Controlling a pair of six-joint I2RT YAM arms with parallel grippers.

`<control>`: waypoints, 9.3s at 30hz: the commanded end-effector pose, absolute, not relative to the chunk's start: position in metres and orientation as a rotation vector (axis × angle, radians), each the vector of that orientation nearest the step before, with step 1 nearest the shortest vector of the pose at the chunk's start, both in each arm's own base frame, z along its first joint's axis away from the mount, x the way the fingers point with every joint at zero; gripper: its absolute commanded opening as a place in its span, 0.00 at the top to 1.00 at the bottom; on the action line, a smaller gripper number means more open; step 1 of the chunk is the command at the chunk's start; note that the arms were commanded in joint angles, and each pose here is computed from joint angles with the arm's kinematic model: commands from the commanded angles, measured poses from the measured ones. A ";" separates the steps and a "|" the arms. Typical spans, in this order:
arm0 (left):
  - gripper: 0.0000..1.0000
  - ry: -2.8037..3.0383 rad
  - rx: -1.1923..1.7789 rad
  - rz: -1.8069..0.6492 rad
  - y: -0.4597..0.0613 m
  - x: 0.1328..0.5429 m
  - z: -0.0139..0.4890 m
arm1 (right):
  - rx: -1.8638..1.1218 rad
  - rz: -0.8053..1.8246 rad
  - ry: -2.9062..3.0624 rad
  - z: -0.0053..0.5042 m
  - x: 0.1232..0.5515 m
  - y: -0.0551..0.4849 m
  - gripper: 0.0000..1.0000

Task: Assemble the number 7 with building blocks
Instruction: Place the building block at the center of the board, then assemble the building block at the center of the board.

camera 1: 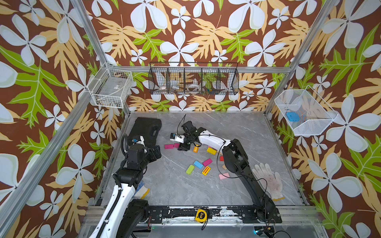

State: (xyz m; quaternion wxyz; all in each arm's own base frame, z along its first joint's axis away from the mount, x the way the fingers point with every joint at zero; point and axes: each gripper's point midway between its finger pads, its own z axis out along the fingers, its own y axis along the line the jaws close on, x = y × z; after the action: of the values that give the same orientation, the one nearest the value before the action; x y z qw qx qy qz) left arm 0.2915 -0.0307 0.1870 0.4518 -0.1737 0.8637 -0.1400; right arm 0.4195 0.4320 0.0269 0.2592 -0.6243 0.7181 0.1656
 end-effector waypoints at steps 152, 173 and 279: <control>0.86 2.427 -0.633 -0.266 -0.042 0.438 0.024 | -1.170 0.776 2.263 0.052 0.377 0.440 0.81; 0.87 2.441 -0.624 -0.277 -0.043 0.435 0.023 | -1.116 0.706 2.322 0.021 0.398 0.442 0.81; 0.90 2.548 -0.530 -0.282 -0.065 0.448 0.012 | -0.885 0.415 2.377 0.018 0.449 0.411 0.67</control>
State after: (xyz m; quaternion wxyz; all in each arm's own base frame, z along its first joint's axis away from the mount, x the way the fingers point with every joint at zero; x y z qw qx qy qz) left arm 0.4607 -0.0562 0.0231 0.2951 -0.2064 0.9283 -0.0920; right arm 0.4595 0.4061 0.0251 0.3026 -0.3232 0.8863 0.1359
